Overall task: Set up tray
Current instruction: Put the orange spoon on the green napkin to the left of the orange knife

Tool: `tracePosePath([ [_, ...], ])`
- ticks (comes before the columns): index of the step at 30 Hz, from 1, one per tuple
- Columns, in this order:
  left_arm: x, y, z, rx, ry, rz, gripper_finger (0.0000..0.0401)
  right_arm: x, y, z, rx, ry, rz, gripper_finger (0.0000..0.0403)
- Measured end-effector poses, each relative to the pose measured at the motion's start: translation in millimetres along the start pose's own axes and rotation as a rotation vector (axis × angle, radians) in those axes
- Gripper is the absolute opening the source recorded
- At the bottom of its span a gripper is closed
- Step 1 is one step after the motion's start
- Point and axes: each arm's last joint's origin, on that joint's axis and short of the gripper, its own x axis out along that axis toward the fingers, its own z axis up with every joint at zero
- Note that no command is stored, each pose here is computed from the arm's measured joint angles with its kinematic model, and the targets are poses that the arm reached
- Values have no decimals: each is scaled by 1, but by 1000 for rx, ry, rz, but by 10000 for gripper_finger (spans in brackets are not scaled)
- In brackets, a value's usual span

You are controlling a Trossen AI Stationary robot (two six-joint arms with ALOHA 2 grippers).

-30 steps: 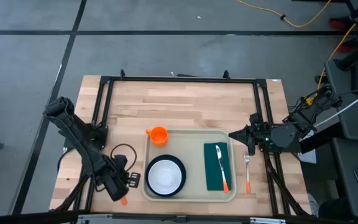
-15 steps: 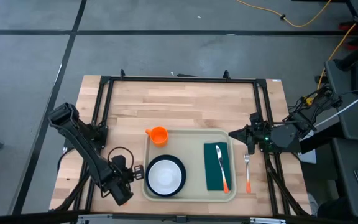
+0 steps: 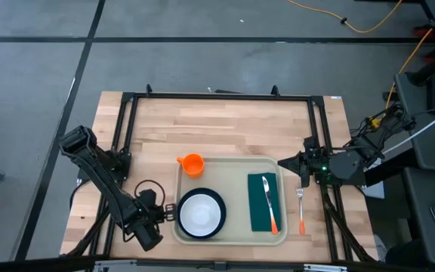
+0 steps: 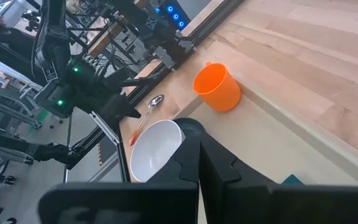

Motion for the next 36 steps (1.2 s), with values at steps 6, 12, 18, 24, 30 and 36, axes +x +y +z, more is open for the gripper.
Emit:
tracePosePath([
  [6,0,-4,3,577,-125,-105,5,0,0,0,0,0,0,0],
  [12,0,-5,4,1308,-167,-47,1,0,0,0,13,0,1,0],
  [18,2,-2,17,1906,-68,158,5,0,0,0,55,0,0,0],
  [24,0,6,22,2122,82,268,1,0,0,1,60,-15,-2,0],
  [30,-2,13,16,2407,526,170,7,0,0,1,59,-35,-13,0],
  [36,-2,11,7,2511,651,-17,6,0,0,1,57,-35,-13,0],
])
